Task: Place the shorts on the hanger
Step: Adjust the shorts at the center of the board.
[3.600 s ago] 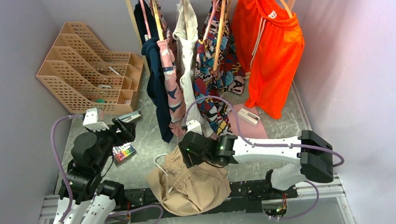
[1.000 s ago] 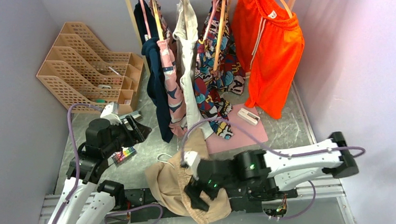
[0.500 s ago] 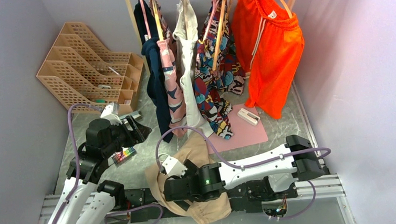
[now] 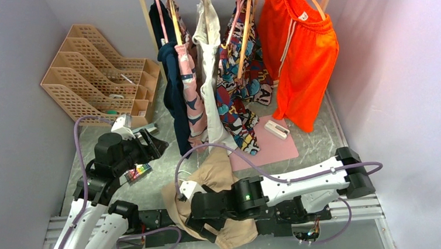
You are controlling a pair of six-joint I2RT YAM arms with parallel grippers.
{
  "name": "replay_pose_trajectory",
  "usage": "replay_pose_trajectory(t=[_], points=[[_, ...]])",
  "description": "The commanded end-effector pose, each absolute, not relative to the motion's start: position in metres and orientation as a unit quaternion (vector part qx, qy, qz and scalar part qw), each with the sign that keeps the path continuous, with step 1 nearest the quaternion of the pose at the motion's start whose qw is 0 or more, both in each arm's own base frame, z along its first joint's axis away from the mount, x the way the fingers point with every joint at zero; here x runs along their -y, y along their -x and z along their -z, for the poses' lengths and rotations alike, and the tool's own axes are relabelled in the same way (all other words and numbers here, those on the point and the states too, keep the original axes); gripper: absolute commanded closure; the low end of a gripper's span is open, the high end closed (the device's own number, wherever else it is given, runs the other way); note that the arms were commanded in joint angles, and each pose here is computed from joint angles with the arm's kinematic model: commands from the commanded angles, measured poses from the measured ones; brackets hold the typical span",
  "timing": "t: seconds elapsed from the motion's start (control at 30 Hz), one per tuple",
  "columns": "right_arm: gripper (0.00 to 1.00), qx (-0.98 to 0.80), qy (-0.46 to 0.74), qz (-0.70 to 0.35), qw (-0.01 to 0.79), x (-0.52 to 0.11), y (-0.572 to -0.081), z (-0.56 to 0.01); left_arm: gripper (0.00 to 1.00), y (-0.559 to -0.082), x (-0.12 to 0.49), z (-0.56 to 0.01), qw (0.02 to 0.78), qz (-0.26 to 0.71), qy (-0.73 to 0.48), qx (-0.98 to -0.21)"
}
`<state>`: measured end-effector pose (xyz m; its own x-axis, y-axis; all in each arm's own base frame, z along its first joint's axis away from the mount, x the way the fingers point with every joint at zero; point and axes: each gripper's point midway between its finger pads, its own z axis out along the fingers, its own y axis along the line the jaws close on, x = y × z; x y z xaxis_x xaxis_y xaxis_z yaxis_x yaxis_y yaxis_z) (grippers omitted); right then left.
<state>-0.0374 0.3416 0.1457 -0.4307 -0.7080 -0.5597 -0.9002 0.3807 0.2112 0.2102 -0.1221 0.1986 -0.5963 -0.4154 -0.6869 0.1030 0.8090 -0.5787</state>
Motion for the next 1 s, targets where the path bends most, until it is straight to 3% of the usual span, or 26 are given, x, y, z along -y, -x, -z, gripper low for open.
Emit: replay_pose_trajectory(t=[0.0,0.17,0.27,0.37,0.43,0.5,0.6,0.8,0.97], points=[[0.17,-0.729,0.639,-0.214,0.120,-0.308,0.124,-0.117,0.22,-0.210,0.123,-0.195,0.435,0.297,0.095,-0.845],[0.19,-0.735,0.647,-0.166,0.115,-0.298,0.115,-0.097,0.22,-0.210,0.123,-0.195,0.433,0.297,0.095,-0.846],[0.25,-0.747,0.641,-0.119,0.133,-0.294,0.101,-0.090,0.22,-0.211,0.123,-0.195,0.436,0.297,0.096,-0.844],[0.45,-0.761,0.620,-0.071,0.178,-0.293,0.077,-0.093,0.22,-0.210,0.123,-0.196,0.436,0.296,0.095,-0.845],[0.69,-0.776,0.591,-0.050,0.212,-0.292,0.056,-0.104,0.22,-0.211,0.123,-0.196,0.437,0.294,0.094,-0.845],[0.84,-0.793,0.557,-0.048,0.243,-0.289,0.034,-0.120,0.22,-0.212,0.124,-0.201,0.443,0.298,0.083,-0.841],[0.96,-0.812,0.509,-0.078,0.275,-0.282,0.011,-0.145,0.22,-0.214,0.130,-0.214,0.459,0.313,0.056,-0.830],[1.00,-0.850,0.423,-0.101,0.298,-0.244,-0.016,-0.167,0.24,-0.203,0.168,-0.239,0.470,0.403,-0.063,-0.783],[1.00,-0.869,0.369,-0.114,0.309,-0.226,-0.028,-0.175,0.25,-0.198,0.194,-0.228,0.440,0.410,-0.128,-0.788]])
